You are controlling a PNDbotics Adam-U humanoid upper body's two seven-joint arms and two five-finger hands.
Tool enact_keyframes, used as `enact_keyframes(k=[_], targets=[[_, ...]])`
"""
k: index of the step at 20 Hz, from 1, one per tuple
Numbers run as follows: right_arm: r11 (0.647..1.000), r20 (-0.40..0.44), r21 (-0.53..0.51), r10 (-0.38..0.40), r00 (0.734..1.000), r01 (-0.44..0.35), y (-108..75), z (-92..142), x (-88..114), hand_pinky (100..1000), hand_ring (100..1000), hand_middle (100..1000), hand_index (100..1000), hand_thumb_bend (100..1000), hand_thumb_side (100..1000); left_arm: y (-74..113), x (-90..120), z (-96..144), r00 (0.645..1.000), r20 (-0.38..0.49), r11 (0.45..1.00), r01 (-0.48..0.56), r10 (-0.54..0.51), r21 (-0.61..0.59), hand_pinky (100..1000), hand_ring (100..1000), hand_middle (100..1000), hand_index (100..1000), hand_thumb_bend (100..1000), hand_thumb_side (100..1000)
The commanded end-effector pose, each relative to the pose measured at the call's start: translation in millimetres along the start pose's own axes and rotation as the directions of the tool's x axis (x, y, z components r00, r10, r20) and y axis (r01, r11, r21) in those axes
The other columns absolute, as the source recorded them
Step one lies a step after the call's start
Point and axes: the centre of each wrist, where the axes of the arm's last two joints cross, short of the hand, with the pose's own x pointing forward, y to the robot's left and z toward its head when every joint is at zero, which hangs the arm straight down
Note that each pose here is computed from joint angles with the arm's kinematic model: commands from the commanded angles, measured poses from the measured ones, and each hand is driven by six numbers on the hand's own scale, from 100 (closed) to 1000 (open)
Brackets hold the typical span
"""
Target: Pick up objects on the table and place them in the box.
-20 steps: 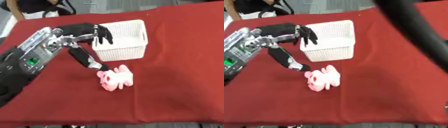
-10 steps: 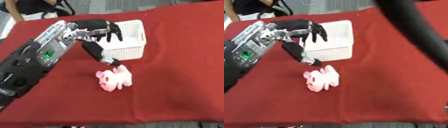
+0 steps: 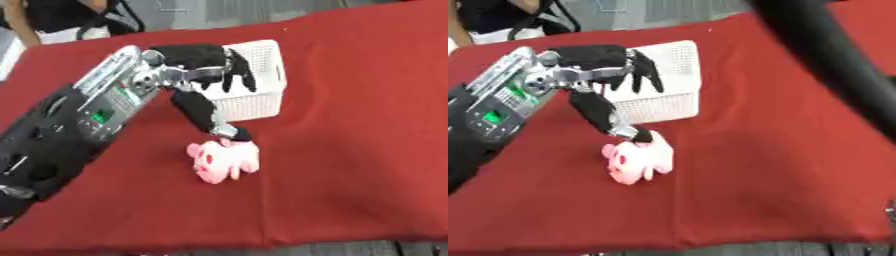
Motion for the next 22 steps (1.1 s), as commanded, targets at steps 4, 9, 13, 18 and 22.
enact_keyframes(k=[4, 9, 13, 18, 22], targets=[[1.0, 0.018, 0.014, 0.01, 1.0, -0.01, -4.6, -5.4, 4.0, 631, 802, 822, 854, 100, 701, 8.2, 10.6, 10.7, 0.999, 0.015, 0.998, 0.043, -0.042, -0.036, 346, 593, 688, 787, 479, 700], [1.0, 0.019, 0.015, 0.011, 1.0, -0.011, -4.3, -5.8, 3.9, 631, 802, 822, 855, 100, 700, -1.2, 9.7, 11.7, 1.0, 0.01, 0.996, 0.026, -0.026, -0.09, 352, 593, 689, 786, 474, 719], [1.0, 0.022, 0.015, 0.01, 1.0, -0.011, -4.1, -6.3, 3.9, 631, 802, 822, 855, 100, 700, -12.7, 3.7, 11.4, 1.0, -0.013, 0.993, -0.002, 0.0, -0.118, 340, 584, 680, 781, 465, 732], [1.0, 0.025, 0.016, 0.012, 1.0, -0.012, -4.0, -6.9, 3.8, 631, 802, 822, 855, 100, 700, -26.6, -3.3, 10.2, 0.998, -0.04, 0.99, -0.06, 0.055, -0.131, 333, 580, 676, 781, 449, 748], [1.0, 0.031, 0.015, 0.011, 0.999, -0.012, -3.8, -7.9, 3.7, 631, 802, 822, 855, 100, 699, -40.0, -12.2, 7.0, 0.992, -0.079, 0.985, -0.109, 0.099, -0.137, 336, 584, 678, 784, 447, 754]])
